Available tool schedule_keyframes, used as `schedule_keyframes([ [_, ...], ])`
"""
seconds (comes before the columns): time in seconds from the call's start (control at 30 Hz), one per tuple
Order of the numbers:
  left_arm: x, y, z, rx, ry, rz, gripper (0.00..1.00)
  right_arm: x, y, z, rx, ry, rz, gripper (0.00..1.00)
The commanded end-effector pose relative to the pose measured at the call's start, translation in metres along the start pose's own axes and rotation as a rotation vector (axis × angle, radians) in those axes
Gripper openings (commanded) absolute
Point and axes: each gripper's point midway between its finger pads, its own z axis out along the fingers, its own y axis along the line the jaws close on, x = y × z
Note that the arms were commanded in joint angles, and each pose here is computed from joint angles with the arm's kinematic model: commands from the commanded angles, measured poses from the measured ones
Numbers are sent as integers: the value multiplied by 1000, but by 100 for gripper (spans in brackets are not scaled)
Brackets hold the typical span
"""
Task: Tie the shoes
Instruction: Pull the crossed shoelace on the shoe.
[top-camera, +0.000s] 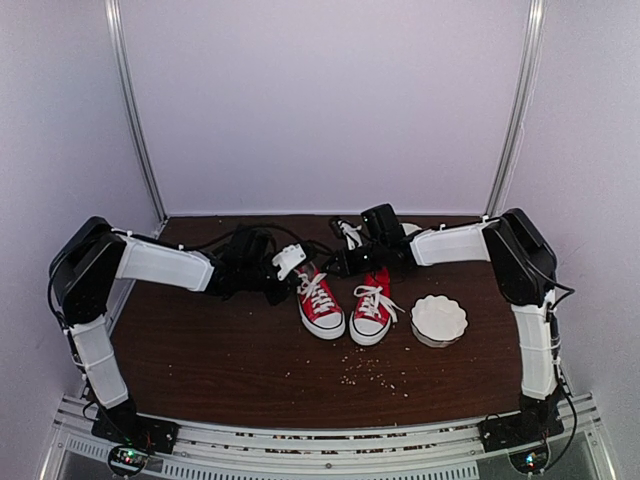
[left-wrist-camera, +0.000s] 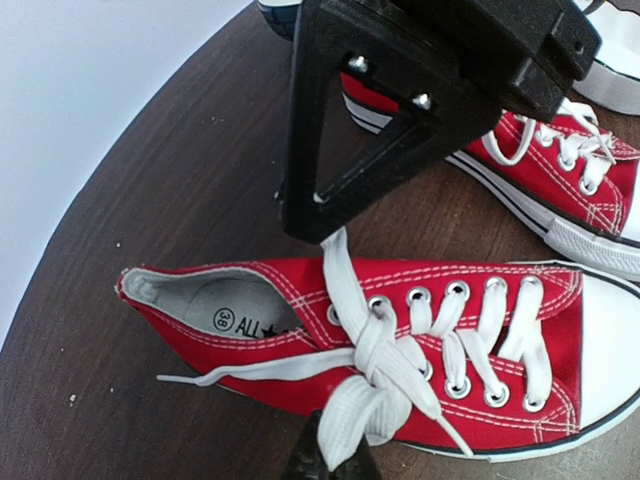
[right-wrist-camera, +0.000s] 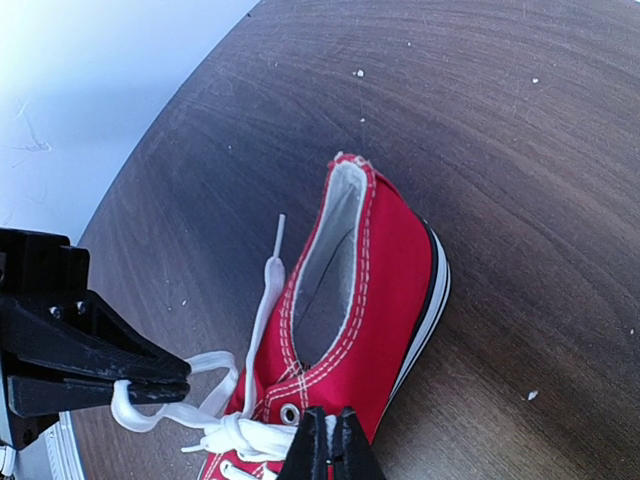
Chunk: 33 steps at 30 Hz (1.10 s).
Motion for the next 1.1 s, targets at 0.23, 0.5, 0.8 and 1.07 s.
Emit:
schedule_keyframes([
  [0.23,-5,14,-16,-82,-27,-35,31,1,-3,-3,31,12,-11,12],
  [0.5,16,-4,-39,-29,26,3,71,-14,2,-31,67,-54,-51,39],
  [0.8,10,-3,-73,-48,-71,-52,80,-41,6,-83,120,-161,-100,49],
  [1.07,61,92,-106,-369,-44,-438,85,-59,-20,-171,255,-368,-74,97],
])
